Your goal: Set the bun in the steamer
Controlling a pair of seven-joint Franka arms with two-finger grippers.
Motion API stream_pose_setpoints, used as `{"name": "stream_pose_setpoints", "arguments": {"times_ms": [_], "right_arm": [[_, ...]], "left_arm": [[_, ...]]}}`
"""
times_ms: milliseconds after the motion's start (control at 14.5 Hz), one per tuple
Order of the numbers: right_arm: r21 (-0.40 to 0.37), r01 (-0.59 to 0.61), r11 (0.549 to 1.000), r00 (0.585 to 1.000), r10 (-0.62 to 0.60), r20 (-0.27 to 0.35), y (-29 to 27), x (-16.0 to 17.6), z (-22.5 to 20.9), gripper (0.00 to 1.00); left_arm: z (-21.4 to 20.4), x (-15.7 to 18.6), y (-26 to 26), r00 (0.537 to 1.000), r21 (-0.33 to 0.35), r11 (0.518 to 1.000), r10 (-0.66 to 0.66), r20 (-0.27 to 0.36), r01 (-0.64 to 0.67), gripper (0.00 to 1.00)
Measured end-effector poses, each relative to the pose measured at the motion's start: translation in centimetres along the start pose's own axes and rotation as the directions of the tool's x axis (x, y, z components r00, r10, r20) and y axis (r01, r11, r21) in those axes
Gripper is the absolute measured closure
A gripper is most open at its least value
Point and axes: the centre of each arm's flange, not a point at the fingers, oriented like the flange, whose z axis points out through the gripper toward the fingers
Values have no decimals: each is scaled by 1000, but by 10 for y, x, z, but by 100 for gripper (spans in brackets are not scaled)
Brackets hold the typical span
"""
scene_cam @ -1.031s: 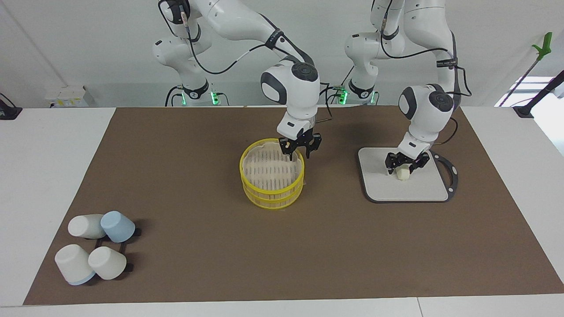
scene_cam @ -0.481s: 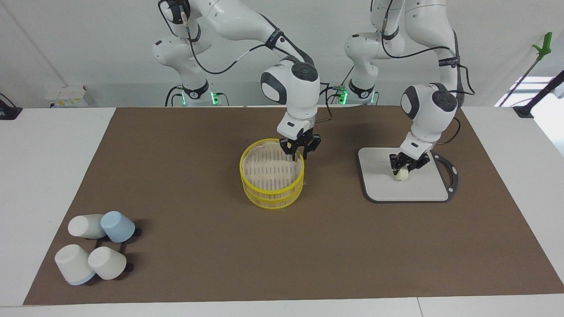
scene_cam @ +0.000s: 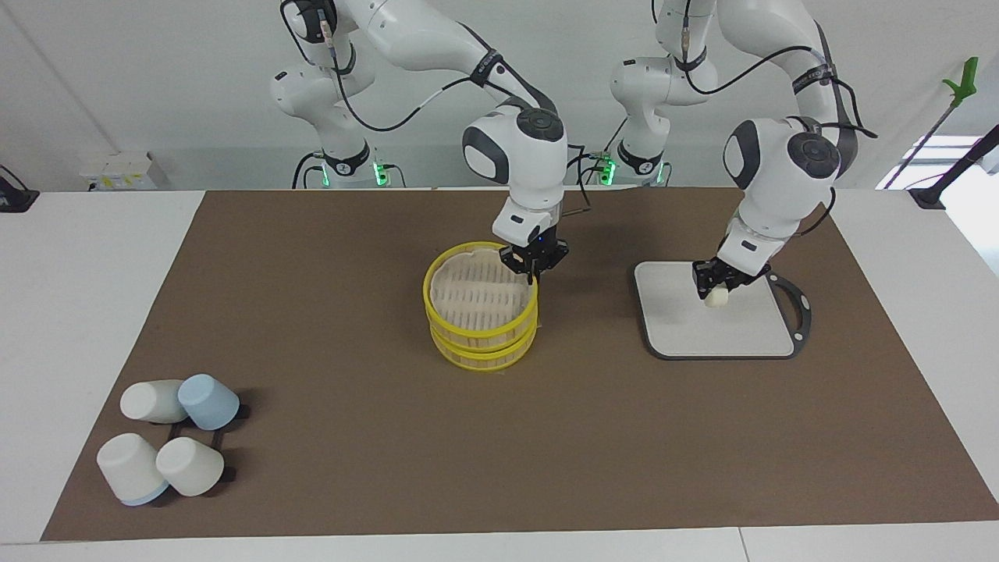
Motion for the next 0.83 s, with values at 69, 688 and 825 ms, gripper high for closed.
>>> {"name": "stream_pose_setpoints", "arguments": {"times_ms": [69,688,825], "right_arm": [[-20,-11,1000,1000,11,22,6,7,-15,91],[17,197,980,964,-197,179,303,100,-114,91],[41,229,973,952,-232,199,353,102,-104,91]], "left_arm": [[-11,-1,13,1000,1,1000,-9,3,9,56],[-29,-60,247,974,-64,975,-218,-56,214,57],[-3,-79,313,969,-91,968,-239,-64,233,57]]}}
